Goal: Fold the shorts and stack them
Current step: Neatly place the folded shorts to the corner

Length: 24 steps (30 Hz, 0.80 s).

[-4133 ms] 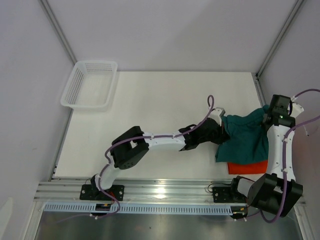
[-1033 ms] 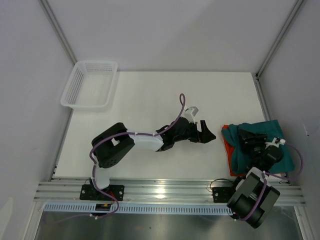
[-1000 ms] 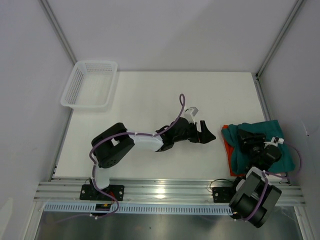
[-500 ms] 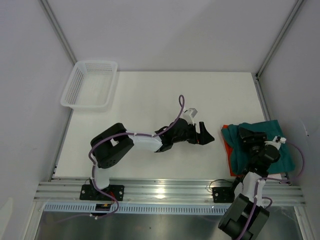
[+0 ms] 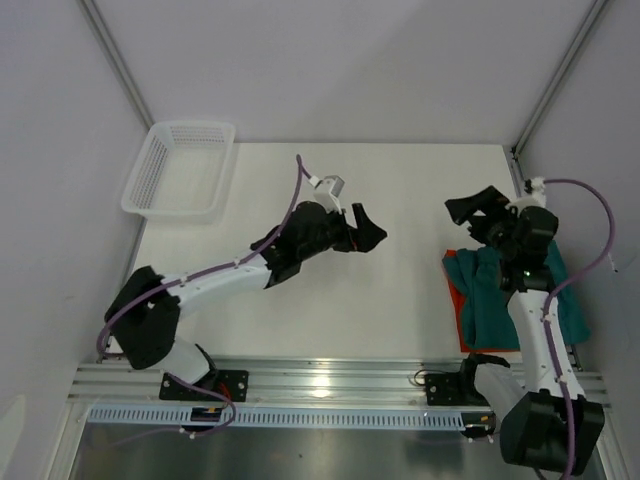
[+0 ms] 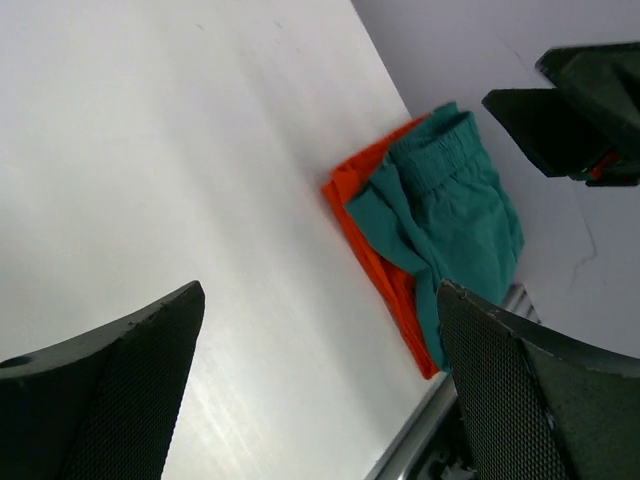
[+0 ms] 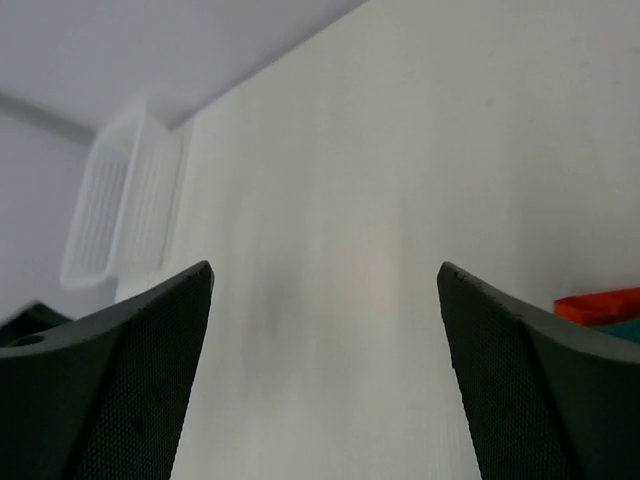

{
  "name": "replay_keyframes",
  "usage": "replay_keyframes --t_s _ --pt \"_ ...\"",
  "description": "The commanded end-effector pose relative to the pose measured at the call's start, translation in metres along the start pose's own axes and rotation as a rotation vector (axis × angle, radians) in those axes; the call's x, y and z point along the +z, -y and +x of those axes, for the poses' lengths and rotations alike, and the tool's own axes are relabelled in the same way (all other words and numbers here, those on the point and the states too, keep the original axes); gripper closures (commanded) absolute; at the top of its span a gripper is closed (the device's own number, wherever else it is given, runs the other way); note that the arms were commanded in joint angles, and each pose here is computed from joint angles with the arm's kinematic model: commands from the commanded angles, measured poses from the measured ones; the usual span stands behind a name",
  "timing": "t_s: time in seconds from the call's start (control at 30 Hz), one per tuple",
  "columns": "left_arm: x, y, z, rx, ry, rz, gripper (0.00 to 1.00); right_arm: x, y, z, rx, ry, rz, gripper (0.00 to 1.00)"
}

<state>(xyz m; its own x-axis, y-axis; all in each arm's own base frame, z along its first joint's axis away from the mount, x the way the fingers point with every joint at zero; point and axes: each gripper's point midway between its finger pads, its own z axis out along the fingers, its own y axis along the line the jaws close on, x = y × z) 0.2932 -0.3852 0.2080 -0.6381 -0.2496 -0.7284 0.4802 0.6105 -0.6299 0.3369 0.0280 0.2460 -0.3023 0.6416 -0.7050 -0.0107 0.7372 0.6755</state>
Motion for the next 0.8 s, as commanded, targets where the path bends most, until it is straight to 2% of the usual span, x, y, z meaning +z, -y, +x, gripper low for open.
replay_keyframes --t_s 0.0,0.07,0.2,0.3,0.33,0.4,0.43,0.5,0.53,0.57,0.67,0.73,0.77 --pt "-0.046 -0.031 -0.021 0.097 0.058 -0.16 0.01 0.006 -0.034 0.023 -0.247 -0.055 -0.032 0.05" --pt "-0.068 -0.044 -0.022 0.111 0.073 -0.206 0.01 0.006 -0.05 0.026 -0.353 -0.02 -0.056 0.02" --pt "-0.14 -0.063 -0.04 0.141 0.227 -0.293 0.01 0.006 -0.078 0.064 -0.455 -0.076 -0.172 0.01" --pt "-0.173 -0.092 -0.022 0.155 0.245 -0.378 0.01 0.007 -0.084 0.088 -0.466 -0.096 -0.224 0.0" --pt "-0.192 -0.09 -0.032 0.146 0.315 -0.372 0.01 0.005 -0.084 0.107 -0.466 -0.128 -0.245 0.01" --pt "-0.205 -0.113 -0.009 0.143 0.294 -0.422 0.01 0.001 -0.09 0.119 -0.465 -0.125 -0.279 0.01" --pt "-0.218 -0.112 -0.014 0.128 0.345 -0.414 0.01 -0.005 -0.098 0.135 -0.478 -0.145 -0.312 0.0" --pt "-0.224 -0.133 0.011 0.133 0.307 -0.451 0.01 -0.007 -0.087 0.149 -0.523 -0.133 -0.269 0.01" --pt "-0.232 -0.131 0.007 0.121 0.348 -0.435 0.01 -0.013 -0.085 0.168 -0.549 -0.162 -0.272 0.01" --pt "-0.234 -0.136 0.013 0.122 0.344 -0.44 0.01 -0.012 -0.077 0.168 -0.561 -0.136 -0.222 0.01" --pt "-0.238 -0.142 0.021 0.129 0.353 -0.428 0.01 -0.02 -0.064 0.188 -0.6 -0.155 -0.226 0.0" --pt "-0.239 -0.146 0.026 0.148 0.347 -0.434 0.01 -0.022 -0.059 0.19 -0.61 -0.12 -0.234 0.01" --pt "-0.236 -0.159 0.038 0.156 0.325 -0.461 0.01 -0.022 -0.053 0.193 -0.617 -0.126 -0.225 0.01"
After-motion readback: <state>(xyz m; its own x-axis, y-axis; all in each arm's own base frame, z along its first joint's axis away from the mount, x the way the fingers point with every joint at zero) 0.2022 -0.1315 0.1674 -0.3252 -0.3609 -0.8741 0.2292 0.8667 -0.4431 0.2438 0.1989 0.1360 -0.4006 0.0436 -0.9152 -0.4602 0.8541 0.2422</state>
